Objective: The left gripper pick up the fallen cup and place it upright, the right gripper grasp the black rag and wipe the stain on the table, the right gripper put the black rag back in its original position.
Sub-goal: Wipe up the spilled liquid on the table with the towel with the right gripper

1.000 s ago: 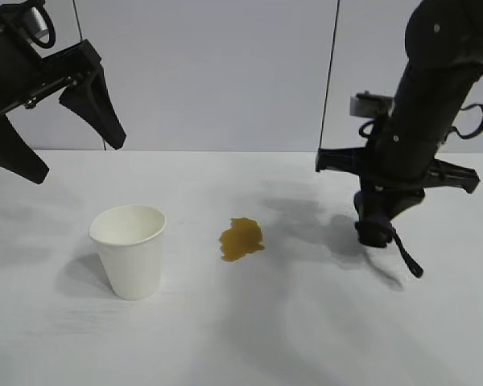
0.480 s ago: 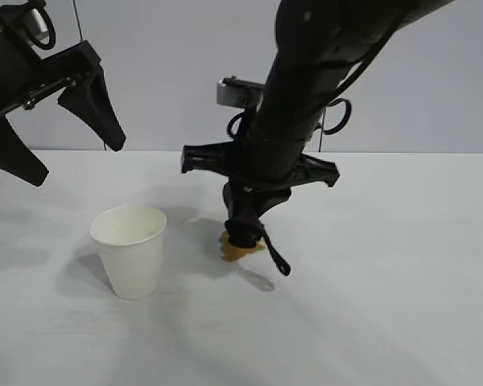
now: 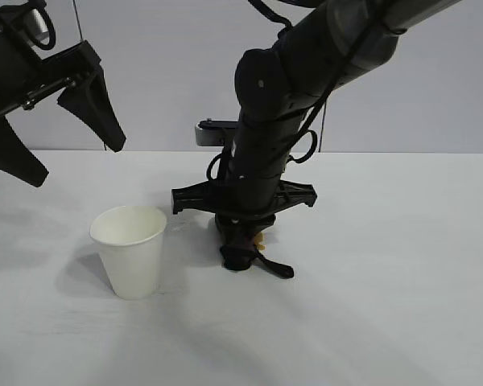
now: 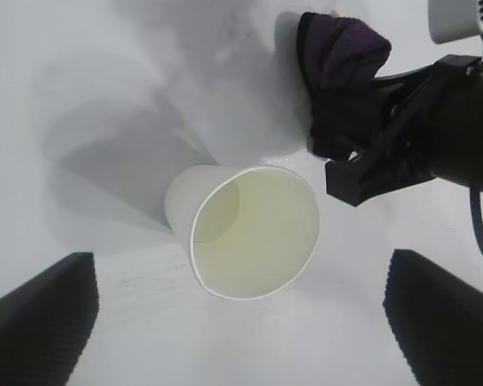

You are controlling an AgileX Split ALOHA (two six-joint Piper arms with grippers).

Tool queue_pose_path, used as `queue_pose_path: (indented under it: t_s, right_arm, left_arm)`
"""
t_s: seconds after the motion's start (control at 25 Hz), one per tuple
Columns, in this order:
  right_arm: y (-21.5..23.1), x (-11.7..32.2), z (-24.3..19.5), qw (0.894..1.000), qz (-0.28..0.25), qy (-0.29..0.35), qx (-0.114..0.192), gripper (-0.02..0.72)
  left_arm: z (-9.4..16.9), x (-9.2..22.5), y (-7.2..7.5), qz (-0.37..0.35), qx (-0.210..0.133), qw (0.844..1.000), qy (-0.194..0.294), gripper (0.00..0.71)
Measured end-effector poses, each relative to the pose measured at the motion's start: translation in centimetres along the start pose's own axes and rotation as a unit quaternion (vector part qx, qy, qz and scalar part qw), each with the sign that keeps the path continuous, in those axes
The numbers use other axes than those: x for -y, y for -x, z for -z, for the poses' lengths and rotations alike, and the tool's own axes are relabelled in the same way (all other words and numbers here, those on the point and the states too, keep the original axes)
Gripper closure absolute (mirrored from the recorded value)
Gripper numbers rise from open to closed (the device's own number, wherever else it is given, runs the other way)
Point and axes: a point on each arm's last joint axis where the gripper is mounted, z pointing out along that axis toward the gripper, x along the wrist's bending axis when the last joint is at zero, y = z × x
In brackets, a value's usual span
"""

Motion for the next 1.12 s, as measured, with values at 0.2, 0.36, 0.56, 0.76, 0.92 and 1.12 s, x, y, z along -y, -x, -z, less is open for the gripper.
queue_pose_path:
  t_s: [0.2,0.36,0.56,0.76,0.92,1.12]
  right_arm:
    - [4.6,-1.0,-0.2,0.999,-0.038,-0.001,0.037,0.590]
    - [7.8,-1.4,-0.3,0.996,-0.070,-0.008,0.054,0.590]
    - [6.9,-1.2,-0.2,0.998,-0.055,-0.019,0.036,0.590]
    - [0.8,0.0,0.1,0.999,-0.016,-0.025,-0.015,0.590]
    - [-3.7,1.2,0.5,0.999,0.019,-0.021,-0.045,0.590]
    - [-4.2,1.3,0.1,0.998,0.015,-0.014,-0.053,0.590]
  left_arm:
    - [0.0,0.0,0.0,-0.002,-0.002,1.000,-0.001,0.017]
    - [0.0,0.0,-0.1,-0.004,-0.004,1.000,-0.002,0.017]
    - [0.0,0.1,-0.1,-0.004,-0.005,1.000,-0.004,0.017]
    - [0.0,0.1,-0.1,-0.004,-0.004,1.000,-0.007,0.017]
    - [0.0,0.2,-0.1,-0.004,-0.003,1.000,-0.011,0.017]
    - [0.0,0.3,0.0,-0.005,-0.003,1.000,-0.015,0.017]
